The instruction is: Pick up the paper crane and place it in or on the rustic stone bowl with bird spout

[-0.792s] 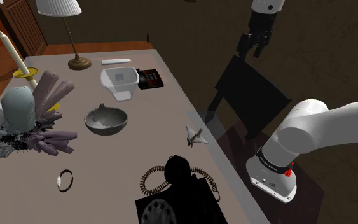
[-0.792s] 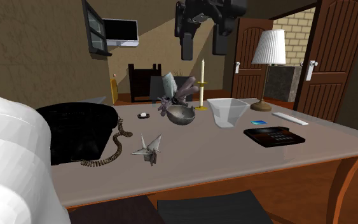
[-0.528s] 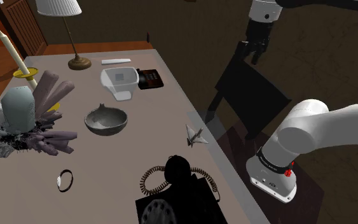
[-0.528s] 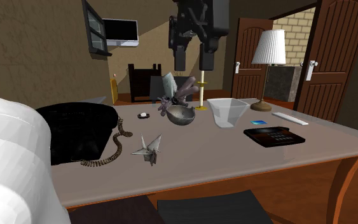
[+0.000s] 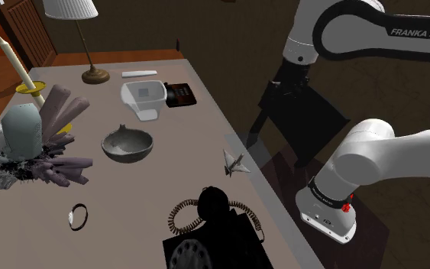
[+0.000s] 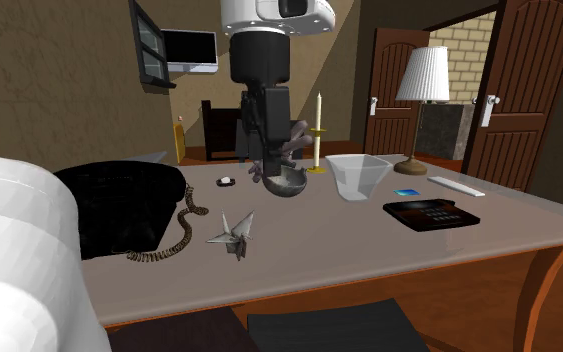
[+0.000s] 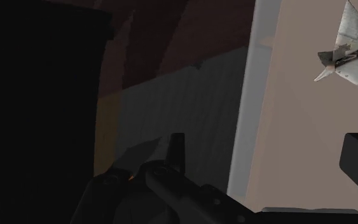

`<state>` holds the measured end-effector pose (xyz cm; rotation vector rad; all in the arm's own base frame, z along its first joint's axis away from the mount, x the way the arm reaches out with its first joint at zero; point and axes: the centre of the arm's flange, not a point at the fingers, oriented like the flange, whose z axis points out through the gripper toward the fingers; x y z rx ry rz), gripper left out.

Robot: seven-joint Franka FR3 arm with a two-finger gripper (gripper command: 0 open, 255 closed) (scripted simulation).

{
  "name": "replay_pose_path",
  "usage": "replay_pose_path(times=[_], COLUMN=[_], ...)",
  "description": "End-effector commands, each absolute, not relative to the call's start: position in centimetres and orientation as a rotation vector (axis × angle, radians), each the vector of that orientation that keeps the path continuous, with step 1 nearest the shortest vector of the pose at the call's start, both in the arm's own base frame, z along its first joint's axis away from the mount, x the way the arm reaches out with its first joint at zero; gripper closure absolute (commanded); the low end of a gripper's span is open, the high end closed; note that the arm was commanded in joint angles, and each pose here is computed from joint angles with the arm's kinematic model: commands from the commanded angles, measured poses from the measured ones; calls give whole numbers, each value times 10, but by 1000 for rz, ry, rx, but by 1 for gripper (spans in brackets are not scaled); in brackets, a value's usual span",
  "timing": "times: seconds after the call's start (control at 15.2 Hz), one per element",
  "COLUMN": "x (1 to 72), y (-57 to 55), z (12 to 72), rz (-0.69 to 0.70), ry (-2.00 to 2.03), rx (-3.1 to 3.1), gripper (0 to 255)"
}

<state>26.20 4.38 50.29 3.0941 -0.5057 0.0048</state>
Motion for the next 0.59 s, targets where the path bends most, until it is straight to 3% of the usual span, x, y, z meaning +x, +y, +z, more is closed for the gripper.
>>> replay_pose_path(times=[0.0, 0.53], x=[259, 257], y=[62, 130], z=[484, 408], rz=[22, 85], ry=[-557, -744], rx=[3096, 3095], gripper=[0, 0])
